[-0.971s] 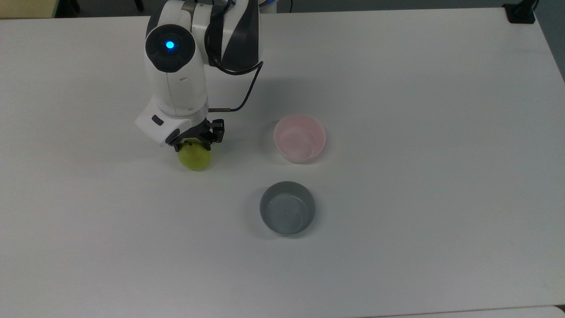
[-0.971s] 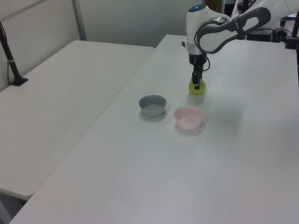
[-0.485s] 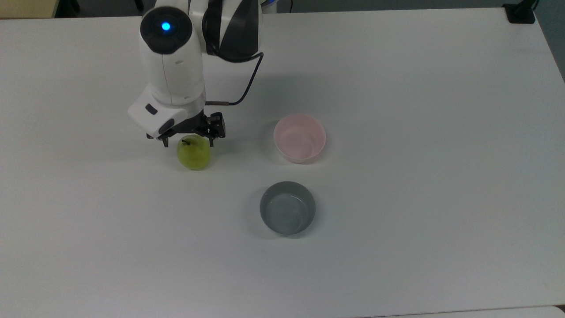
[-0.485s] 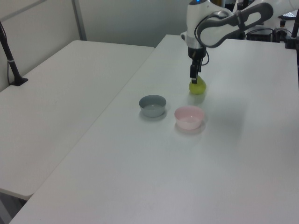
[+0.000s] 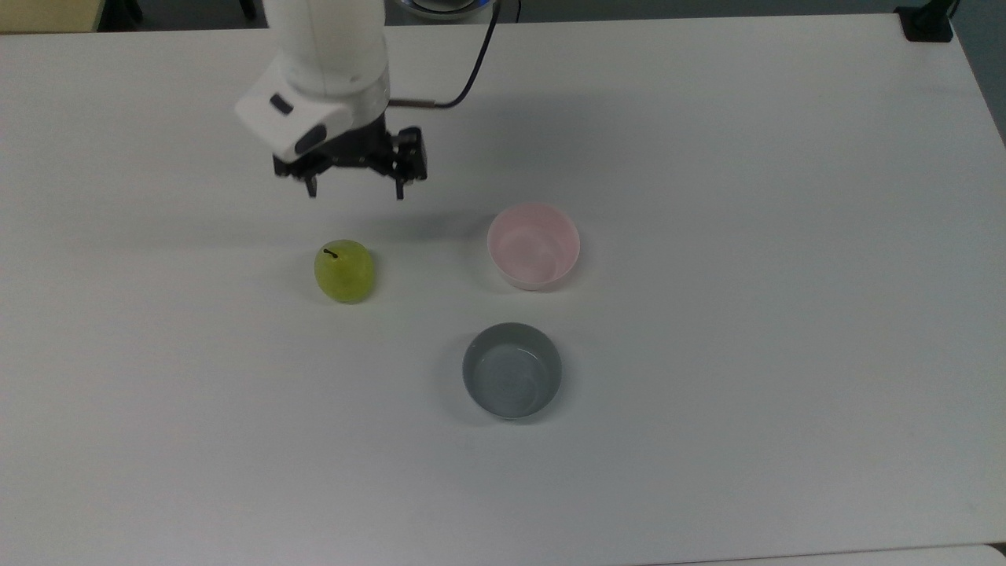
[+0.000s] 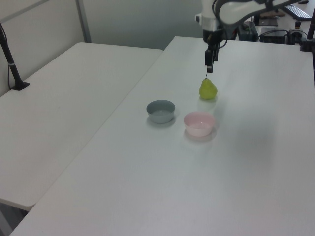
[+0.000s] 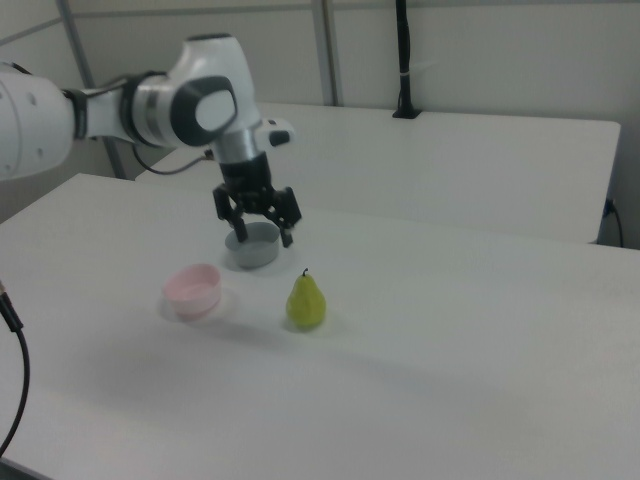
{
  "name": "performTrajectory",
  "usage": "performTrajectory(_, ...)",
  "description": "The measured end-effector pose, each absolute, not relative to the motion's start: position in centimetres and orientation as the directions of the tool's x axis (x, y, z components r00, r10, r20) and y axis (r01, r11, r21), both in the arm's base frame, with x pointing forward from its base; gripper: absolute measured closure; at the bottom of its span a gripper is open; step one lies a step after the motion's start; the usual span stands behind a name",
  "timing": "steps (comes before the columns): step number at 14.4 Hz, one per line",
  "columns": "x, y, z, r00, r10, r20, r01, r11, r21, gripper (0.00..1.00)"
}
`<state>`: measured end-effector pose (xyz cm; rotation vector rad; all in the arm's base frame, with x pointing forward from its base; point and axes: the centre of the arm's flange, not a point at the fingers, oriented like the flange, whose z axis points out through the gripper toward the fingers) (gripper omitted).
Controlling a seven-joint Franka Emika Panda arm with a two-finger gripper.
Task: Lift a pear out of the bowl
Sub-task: 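Open the gripper to release the pear and raise it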
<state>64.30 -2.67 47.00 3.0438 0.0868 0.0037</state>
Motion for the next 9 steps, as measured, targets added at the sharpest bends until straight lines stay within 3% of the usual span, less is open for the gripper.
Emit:
performTrajectory(5, 59.8, -0.2, 54.9, 1.0, -0.01, -0.011, -0.009, -0.997, 0.08, 0.0)
performTrajectory(9, 57.8, -0.5, 57.5, 0.999, -0.036, -0.017, -0.035, -0.997, 0.074, 0.0)
